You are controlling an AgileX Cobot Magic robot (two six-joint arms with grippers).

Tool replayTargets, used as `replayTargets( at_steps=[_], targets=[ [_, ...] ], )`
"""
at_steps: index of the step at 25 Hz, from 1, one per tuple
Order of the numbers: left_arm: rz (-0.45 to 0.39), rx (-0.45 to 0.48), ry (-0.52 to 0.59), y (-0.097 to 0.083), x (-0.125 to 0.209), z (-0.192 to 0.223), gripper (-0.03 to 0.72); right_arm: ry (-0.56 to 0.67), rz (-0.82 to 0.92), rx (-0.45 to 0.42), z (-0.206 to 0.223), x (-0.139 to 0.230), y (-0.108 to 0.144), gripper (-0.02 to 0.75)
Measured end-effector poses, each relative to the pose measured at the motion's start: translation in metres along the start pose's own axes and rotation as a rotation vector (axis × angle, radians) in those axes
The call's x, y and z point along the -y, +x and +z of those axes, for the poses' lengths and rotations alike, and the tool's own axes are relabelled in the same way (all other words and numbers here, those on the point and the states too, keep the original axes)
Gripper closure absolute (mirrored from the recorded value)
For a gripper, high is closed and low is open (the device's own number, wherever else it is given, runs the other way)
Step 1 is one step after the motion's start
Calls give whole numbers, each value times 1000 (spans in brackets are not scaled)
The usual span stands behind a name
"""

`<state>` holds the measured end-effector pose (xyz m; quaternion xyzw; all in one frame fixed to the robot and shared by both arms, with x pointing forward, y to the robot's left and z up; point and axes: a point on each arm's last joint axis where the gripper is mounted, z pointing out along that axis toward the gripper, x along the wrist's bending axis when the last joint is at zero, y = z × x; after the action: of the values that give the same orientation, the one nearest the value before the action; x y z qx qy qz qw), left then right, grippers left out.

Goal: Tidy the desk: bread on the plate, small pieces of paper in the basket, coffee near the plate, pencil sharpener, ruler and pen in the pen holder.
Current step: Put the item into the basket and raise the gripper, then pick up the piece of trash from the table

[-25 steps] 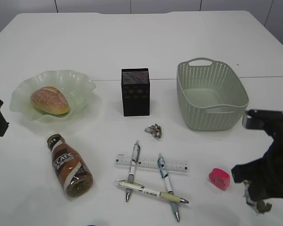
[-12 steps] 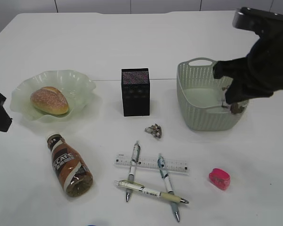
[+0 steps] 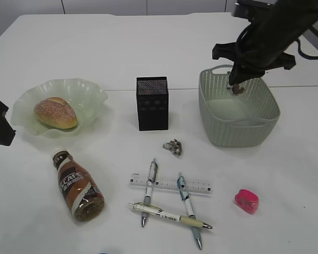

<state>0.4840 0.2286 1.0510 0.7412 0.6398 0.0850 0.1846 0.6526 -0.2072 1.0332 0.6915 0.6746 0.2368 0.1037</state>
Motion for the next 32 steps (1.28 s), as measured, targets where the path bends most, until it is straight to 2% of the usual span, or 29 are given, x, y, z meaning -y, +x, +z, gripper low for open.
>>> replayTargets(
  at_steps=[4,7,9,12,15,21,32],
  targets=[
    [5,-7,-1,1,0,0,265,-14,4,33,30,-20,-2,733],
    [13,-16,-1,1,0,0,265,12,5,55,48,-24,-4,670],
    [15,-19,0,2,0,0,265,34,1,70,55,-24,-6,581],
    [21,-19,0,2,0,0,265,34,-3,81,56,-24,-7,375],
    [23,-19,2,2,0,0,265,43,-8,84,53,-26,-6,241],
    [23,-20,4,2,0,0,265,102,-114,14,32,-25,9,199],
    [31,-29,3,3,0,0,265,172,-376,-65,13,7,88,195]
  ],
)
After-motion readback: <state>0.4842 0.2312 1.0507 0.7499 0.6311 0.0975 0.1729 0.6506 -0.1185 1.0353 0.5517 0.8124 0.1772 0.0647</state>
